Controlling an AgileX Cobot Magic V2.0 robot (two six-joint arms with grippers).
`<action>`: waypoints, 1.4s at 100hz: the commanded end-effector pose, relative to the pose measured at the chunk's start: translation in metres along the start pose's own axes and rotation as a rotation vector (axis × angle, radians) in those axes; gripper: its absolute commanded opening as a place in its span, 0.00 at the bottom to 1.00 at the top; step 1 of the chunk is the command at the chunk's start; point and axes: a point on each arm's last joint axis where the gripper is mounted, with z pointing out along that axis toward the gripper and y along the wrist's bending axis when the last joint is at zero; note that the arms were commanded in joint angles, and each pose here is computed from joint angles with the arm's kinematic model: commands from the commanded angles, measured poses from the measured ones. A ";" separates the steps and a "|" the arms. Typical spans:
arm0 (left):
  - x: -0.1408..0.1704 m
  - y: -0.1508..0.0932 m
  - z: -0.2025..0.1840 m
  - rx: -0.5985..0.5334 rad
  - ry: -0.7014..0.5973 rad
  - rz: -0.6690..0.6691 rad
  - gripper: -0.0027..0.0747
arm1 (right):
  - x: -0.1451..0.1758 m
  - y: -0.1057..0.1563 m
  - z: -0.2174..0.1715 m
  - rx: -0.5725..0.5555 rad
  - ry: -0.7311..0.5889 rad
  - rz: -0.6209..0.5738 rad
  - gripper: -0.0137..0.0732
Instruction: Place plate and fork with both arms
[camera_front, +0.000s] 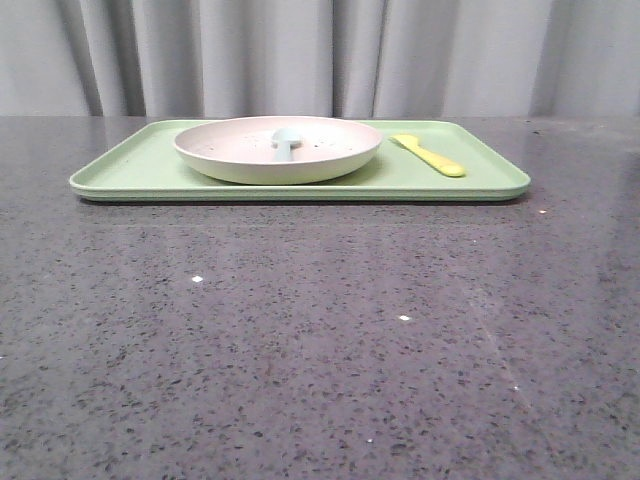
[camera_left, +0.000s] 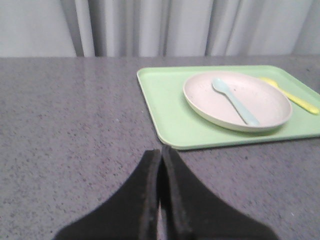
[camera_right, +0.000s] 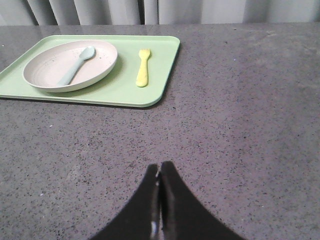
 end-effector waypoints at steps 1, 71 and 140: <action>-0.009 0.003 0.000 -0.020 -0.203 -0.001 0.01 | -0.012 0.001 -0.002 0.000 -0.077 -0.019 0.08; 0.094 0.029 0.003 -0.205 -0.292 0.016 0.01 | -0.012 0.001 -0.002 0.000 -0.078 -0.019 0.08; 0.094 0.028 0.001 -0.203 -0.308 0.018 0.01 | -0.012 0.001 -0.001 0.000 -0.077 -0.020 0.08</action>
